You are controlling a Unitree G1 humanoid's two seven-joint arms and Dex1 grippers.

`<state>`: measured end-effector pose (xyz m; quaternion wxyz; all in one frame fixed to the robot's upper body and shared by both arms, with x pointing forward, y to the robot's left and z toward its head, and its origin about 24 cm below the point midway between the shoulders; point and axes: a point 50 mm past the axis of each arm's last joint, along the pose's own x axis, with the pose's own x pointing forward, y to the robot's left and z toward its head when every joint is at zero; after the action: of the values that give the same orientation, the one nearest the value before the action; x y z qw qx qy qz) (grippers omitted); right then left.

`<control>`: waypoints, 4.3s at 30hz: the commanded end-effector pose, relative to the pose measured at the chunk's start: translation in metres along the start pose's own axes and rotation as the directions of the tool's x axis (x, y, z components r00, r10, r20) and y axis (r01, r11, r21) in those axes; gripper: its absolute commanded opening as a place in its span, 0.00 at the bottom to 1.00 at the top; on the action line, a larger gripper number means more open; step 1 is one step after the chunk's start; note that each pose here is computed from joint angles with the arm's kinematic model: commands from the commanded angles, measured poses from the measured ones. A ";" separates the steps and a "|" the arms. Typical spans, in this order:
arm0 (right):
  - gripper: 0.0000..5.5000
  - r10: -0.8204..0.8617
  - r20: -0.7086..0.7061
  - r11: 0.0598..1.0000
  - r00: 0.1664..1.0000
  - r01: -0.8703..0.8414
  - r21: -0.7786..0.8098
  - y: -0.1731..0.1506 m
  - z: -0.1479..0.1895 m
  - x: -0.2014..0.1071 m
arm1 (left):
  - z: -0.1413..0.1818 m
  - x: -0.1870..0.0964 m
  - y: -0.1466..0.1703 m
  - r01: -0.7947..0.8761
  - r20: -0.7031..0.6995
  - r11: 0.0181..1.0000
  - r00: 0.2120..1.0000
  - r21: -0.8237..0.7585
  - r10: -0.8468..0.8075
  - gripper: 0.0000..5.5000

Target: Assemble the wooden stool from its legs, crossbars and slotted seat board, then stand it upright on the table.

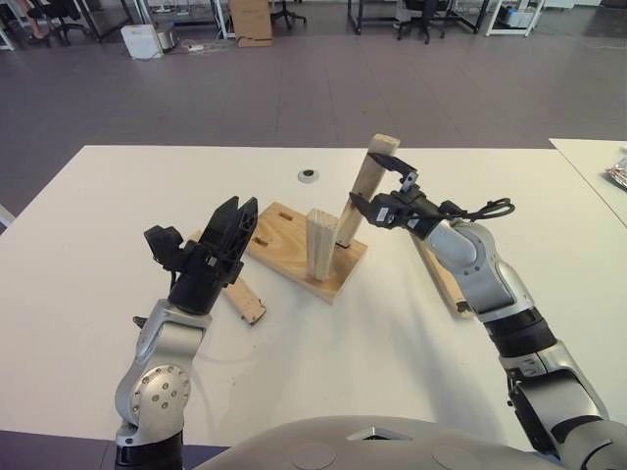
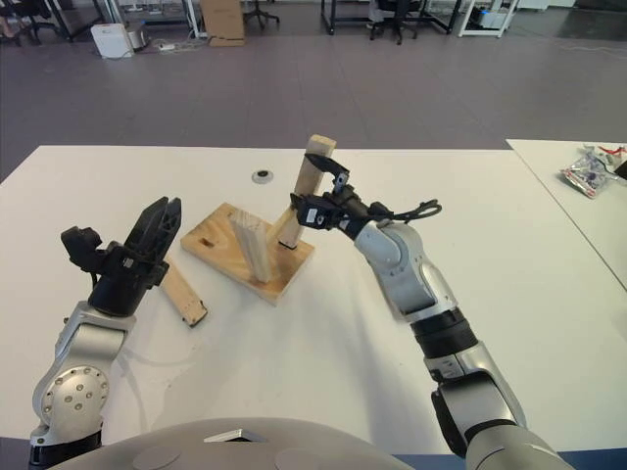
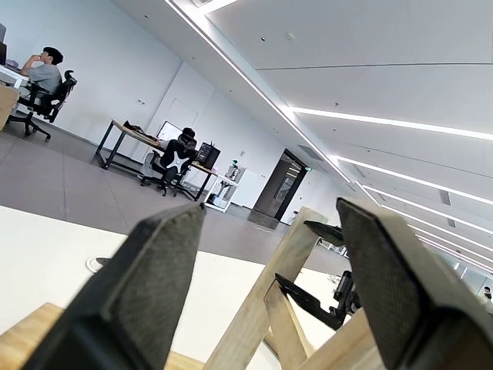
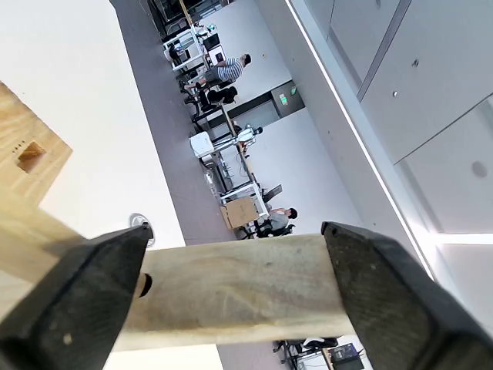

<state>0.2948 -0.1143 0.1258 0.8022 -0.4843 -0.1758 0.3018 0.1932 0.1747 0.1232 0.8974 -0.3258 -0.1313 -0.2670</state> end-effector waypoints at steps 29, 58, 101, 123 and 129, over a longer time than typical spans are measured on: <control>0.76 0.245 0.451 0.668 0.858 -0.487 0.563 -0.068 -0.011 0.008 | -0.047 -0.061 0.044 -0.363 -0.224 0.723 0.786 0.588 0.577 0.57; 0.76 0.078 0.400 0.514 0.913 -0.381 0.768 -0.037 0.000 -0.021 | -0.043 -0.022 0.067 0.519 -0.706 0.496 0.621 0.696 0.341 0.57; 0.76 -0.083 -0.406 0.613 0.910 0.367 0.699 0.038 -0.032 -0.114 | -0.012 -0.076 0.000 -0.056 -0.231 0.651 0.909 0.757 0.347 0.57; 0.76 -0.226 0.081 0.535 0.971 0.054 0.843 0.040 0.065 -0.127 | -0.044 -0.033 -0.085 0.155 -0.291 0.871 0.957 0.466 -0.015 0.57; 0.76 -0.260 0.032 0.546 0.965 0.119 0.829 0.024 0.060 -0.110 | -0.033 -0.024 -0.108 0.222 -0.299 0.866 0.950 0.449 -0.088 0.57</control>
<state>0.1624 -0.1749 0.1144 0.9794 -0.0180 -0.0915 0.1790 0.1332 0.1340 0.1249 0.9814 -0.0074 -0.0777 -0.1756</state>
